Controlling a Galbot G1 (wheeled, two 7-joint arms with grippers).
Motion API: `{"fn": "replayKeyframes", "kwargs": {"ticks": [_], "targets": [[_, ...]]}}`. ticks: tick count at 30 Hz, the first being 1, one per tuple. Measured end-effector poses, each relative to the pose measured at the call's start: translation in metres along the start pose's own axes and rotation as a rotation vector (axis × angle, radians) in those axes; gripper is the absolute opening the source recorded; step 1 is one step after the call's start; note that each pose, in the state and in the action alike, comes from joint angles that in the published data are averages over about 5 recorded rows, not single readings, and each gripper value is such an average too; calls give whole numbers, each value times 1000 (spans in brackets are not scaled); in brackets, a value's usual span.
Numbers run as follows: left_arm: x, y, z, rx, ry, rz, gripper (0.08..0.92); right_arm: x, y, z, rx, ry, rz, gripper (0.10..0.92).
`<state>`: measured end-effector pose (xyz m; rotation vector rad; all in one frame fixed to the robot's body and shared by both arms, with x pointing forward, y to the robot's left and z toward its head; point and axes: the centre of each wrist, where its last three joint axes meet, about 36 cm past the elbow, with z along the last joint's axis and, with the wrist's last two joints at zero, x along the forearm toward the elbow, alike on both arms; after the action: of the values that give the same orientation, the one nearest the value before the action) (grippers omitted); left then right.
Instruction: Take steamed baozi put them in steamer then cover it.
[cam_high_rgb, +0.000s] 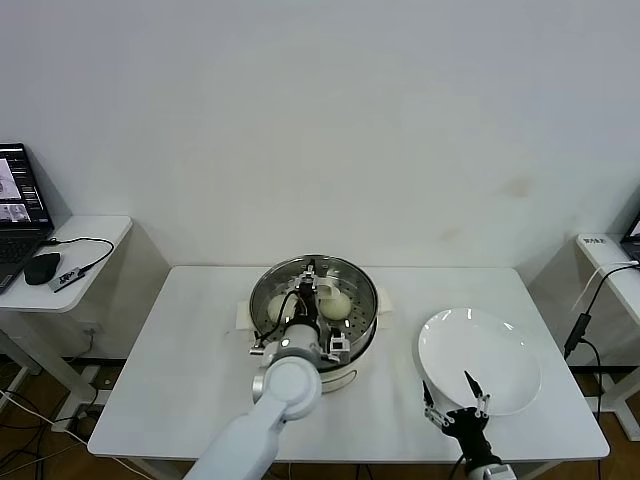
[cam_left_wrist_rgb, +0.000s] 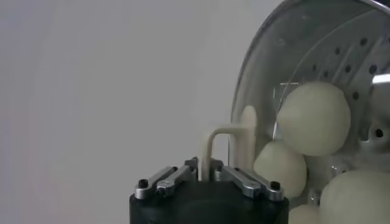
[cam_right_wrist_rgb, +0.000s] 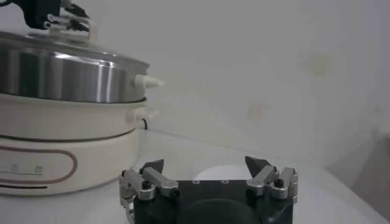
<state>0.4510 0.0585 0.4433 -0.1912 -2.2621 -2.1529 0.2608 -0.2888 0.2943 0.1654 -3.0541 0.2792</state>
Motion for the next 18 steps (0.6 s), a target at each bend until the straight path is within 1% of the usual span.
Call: {"fn": "replayKeyframes", "kwargs": {"ticks": [7, 12, 14, 18], "targets": [[13, 4, 6, 0, -16, -12, 636, 1, 2, 0, 1, 3, -1, 823], [30, 6, 11, 1, -42, -26, 776, 2, 4, 2, -1, 8, -4, 823], [39, 7, 13, 3, -56, -31, 808, 3, 4, 2, -1, 10, -4, 823], [57, 12, 21, 16, -81, -45, 822, 5, 2, 4, 3, 13, -3, 823]]}}
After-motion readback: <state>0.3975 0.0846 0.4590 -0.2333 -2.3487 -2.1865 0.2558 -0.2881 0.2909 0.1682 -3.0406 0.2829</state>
